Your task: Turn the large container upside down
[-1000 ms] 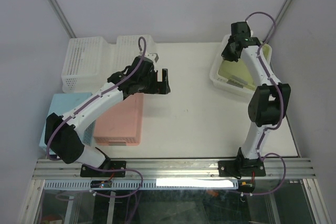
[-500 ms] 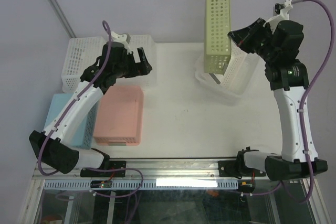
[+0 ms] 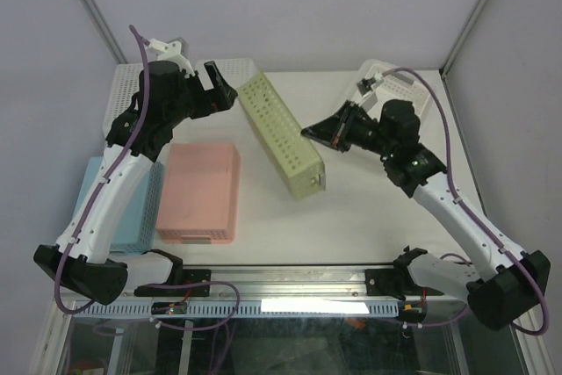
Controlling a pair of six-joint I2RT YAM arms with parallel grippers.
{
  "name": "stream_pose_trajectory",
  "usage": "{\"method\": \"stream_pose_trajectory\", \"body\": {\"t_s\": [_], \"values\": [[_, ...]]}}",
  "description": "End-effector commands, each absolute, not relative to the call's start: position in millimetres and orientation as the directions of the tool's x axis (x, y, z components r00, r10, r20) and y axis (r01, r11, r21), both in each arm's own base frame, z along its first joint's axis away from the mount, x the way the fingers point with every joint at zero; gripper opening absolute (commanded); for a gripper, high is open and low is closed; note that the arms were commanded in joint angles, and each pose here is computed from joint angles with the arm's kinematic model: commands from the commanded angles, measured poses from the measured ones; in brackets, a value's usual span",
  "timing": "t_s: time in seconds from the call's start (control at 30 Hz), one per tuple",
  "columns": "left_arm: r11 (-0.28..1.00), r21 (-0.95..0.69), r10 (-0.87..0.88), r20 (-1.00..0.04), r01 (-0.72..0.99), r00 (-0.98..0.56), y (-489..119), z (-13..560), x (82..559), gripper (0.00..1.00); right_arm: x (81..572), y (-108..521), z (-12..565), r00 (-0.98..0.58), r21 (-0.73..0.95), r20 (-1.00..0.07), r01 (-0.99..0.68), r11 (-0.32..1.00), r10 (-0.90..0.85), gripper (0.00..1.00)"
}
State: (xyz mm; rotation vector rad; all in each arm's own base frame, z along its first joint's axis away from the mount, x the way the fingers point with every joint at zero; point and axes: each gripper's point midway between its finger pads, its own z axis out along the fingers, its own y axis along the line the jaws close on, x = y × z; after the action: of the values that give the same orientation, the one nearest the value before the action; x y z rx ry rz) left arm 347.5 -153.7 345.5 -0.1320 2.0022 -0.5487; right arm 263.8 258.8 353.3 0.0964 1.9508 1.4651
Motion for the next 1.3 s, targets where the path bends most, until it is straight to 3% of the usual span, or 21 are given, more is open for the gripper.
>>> {"method": "stream_pose_trajectory", "body": {"t_s": [0.0, 0.07, 0.17, 0.5, 0.8, 0.97, 1.1, 1.2, 1.27], "values": [[0.895, -0.433, -0.371, -0.855, 0.104, -0.363, -130.9, 387.6, 343.1, 0.99, 231.6, 273.2, 366.9, -0.781, 0.923, -0.375, -0.365, 0.123, 0.5, 0.0], [0.895, -0.435, -0.373, -0.855, 0.104, -0.36, -130.3, 389.8, 342.1, 0.99, 224.3, 271.5, 352.4, -0.807, 0.954, -0.26, -0.301, 0.011, 0.531, 0.0], [0.888, -0.447, -0.38, -0.847, 0.112, -0.371, -133.5, 389.0, 341.8, 0.99, 216.0, 259.0, 335.5, -0.79, 0.961, -0.17, -0.265, -0.078, 0.589, 0.0], [0.867, -0.479, -0.386, -0.82, 0.138, -0.423, -149.1, 376.0, 349.6, 0.99, 204.3, 222.8, 258.5, -0.709, 1.0, -0.006, -0.009, 0.0, 0.705, 0.0], [0.853, -0.5, -0.391, -0.803, 0.149, -0.45, -157.2, 367.1, 353.6, 0.99, 193.2, 197.0, 166.1, -0.595, 0.957, 0.192, 0.289, -0.015, 0.781, 0.0], [0.85, -0.505, -0.391, -0.795, 0.148, -0.464, -159.8, 361.1, 355.7, 0.99, 189.0, 191.6, 142.5, -0.569, 0.93, 0.185, 0.364, 0.044, 0.801, 0.0], [0.848, -0.509, -0.39, -0.787, 0.146, -0.478, -161.9, 354.8, 356.7, 0.99, 183.8, 190.2, 126.7, -0.59, 0.89, 0.119, 0.42, 0.178, 0.798, 0.0], [0.844, -0.515, -0.388, -0.781, 0.152, -0.49, -165.0, 350.8, 357.0, 0.99, 179.9, 189.8, 118.2, -0.634, 0.842, 0.04, 0.437, 0.316, 0.772, 0.11], [0.84, -0.518, -0.384, -0.776, 0.159, -0.5, -167.3, 348.2, 356.7, 0.99, 179.3, 188.1, 114.1, -0.66, 0.806, -0.015, 0.437, 0.4, 0.751, 0.23]]}}
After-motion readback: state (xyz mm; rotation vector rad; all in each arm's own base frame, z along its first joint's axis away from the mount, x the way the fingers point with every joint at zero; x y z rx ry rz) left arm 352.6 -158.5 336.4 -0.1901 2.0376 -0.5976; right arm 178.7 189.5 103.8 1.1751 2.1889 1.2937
